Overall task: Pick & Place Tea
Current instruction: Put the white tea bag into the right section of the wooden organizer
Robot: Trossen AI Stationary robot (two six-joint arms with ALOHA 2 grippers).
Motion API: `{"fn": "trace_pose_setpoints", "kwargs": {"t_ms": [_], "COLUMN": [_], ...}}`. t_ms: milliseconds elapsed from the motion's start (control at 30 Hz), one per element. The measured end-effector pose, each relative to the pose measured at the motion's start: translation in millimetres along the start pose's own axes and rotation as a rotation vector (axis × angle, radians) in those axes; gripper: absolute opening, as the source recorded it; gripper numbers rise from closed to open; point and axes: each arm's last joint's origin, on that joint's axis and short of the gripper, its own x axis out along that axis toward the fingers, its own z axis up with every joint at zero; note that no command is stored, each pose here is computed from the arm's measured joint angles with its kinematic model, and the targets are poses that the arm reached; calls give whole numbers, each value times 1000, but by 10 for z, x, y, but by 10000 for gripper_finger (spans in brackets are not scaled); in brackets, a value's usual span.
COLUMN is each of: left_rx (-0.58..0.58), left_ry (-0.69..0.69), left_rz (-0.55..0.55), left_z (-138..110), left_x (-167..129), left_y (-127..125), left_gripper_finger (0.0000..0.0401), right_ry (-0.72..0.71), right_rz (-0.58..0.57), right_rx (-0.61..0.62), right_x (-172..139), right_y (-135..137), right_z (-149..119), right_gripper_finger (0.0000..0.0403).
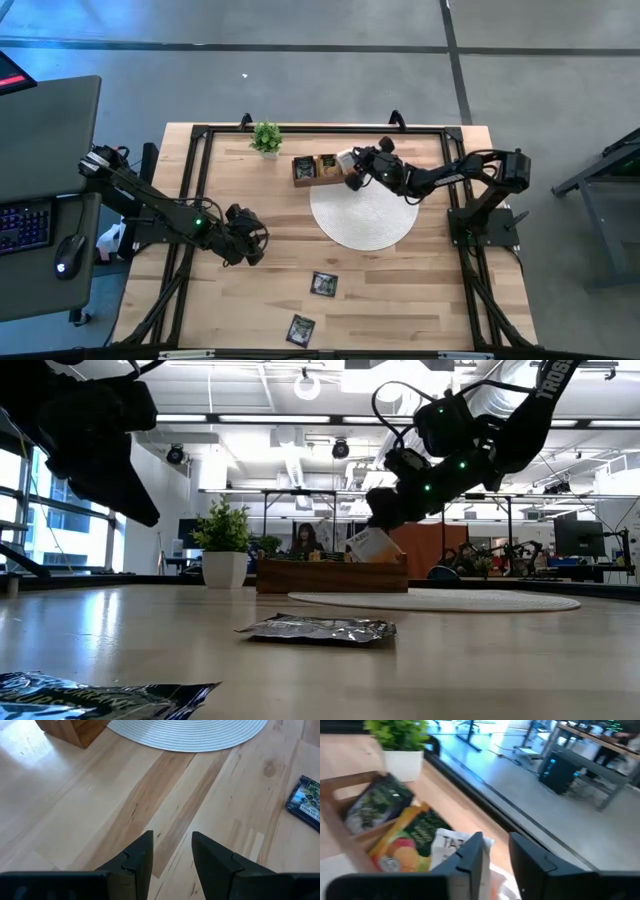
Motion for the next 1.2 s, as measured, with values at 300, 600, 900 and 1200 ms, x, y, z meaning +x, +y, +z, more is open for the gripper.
{"fn": "trace_pose_setpoints", "kwargs": {"t_ms": [300,600,900,1200], "left_rx": [-10,-13,-13,-10], "left_ry": [33,53,41,19], "left_rz": [-28,-44,-35,-18], "left_z": [-8,-15,-11,-4], "left_x": [0,-1,-1,0], "left_y": [-10,-15,-12,-7], "left_gripper_finger": [133,133,133,133], "right_ry": [-9,13,174,227], "right_rz": [-49,-163,-18,86], "right_rx": [-119,-240,-140,-91], "right_x": [-111,-328,-222,-132], "right_y": [167,420,301,188], "right_z": [15,-9,-200,-243], "right_gripper_finger": [150,127,10,5]}}
